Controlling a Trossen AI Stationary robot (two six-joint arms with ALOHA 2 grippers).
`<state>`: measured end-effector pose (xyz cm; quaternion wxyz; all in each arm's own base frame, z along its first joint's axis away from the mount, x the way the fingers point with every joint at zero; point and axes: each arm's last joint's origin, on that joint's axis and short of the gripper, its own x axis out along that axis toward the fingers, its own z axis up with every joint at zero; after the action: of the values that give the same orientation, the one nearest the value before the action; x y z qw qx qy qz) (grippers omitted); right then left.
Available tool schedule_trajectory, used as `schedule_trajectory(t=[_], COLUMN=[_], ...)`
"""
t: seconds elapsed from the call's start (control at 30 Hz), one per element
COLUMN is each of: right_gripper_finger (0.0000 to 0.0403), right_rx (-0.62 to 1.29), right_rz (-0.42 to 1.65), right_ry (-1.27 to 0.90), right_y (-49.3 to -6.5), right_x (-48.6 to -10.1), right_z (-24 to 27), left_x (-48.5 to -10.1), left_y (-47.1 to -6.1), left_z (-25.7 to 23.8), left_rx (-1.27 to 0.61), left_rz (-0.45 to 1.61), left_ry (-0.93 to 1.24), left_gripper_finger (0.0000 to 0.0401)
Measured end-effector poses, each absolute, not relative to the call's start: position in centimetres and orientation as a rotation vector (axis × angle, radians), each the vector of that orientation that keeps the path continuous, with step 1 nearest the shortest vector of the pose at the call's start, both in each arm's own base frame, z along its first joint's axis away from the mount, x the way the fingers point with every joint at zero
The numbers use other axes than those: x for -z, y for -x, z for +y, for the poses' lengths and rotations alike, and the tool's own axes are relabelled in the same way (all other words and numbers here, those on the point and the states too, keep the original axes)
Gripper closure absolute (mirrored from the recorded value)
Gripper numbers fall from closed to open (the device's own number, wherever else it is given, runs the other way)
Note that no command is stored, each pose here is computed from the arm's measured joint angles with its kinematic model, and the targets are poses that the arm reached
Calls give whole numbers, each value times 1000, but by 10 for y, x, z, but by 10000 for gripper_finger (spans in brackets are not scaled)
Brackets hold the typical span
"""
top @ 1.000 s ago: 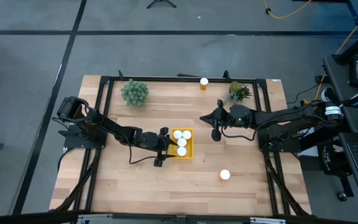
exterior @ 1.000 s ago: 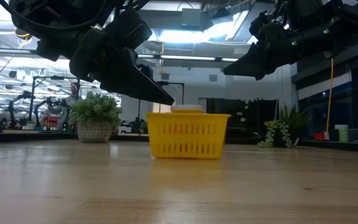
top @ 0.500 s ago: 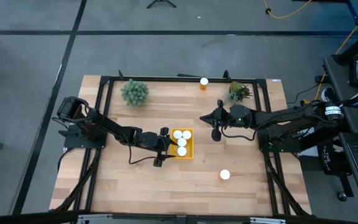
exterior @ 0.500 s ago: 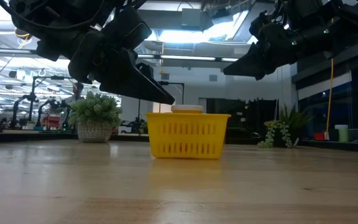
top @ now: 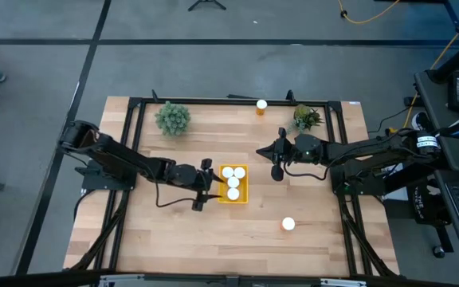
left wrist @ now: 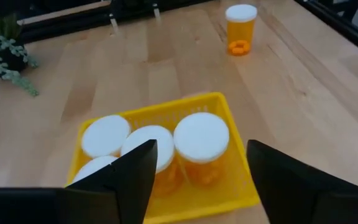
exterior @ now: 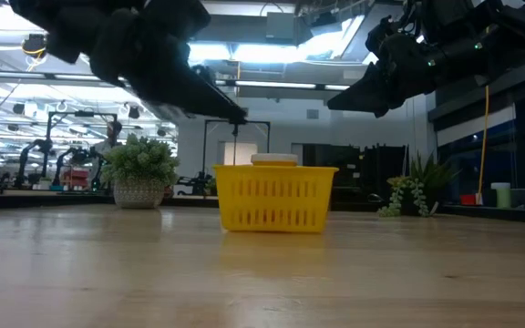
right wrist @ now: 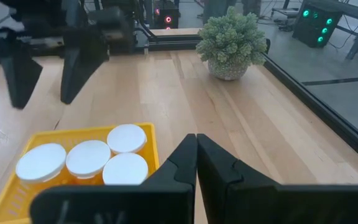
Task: Pick and place pill bottles into a basket
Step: Put the orange pill bottle into the yellow bin
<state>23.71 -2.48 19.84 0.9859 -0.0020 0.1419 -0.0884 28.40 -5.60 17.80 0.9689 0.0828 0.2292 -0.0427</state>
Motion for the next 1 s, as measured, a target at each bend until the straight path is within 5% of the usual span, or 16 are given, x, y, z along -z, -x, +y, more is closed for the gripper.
schedule_trajectory(t=[0.3,0.83,1.0], right_gripper_finger=[387,387,387], right_rx=[178,175,174], right_rz=[310,340,333], right_ry=[2,-22,-15], right_y=[-236,-236,-236], right_x=[-196,-193,-194], right_z=[-25,-23,-23], left_x=[-213,-188,-176], left_y=[-258,-199,-187], left_z=[-48,-9,1], left_rx=[62,44,49], left_rz=[418,365,344], left_ry=[-258,-137,-104], left_gripper_finger=[243,390,398])
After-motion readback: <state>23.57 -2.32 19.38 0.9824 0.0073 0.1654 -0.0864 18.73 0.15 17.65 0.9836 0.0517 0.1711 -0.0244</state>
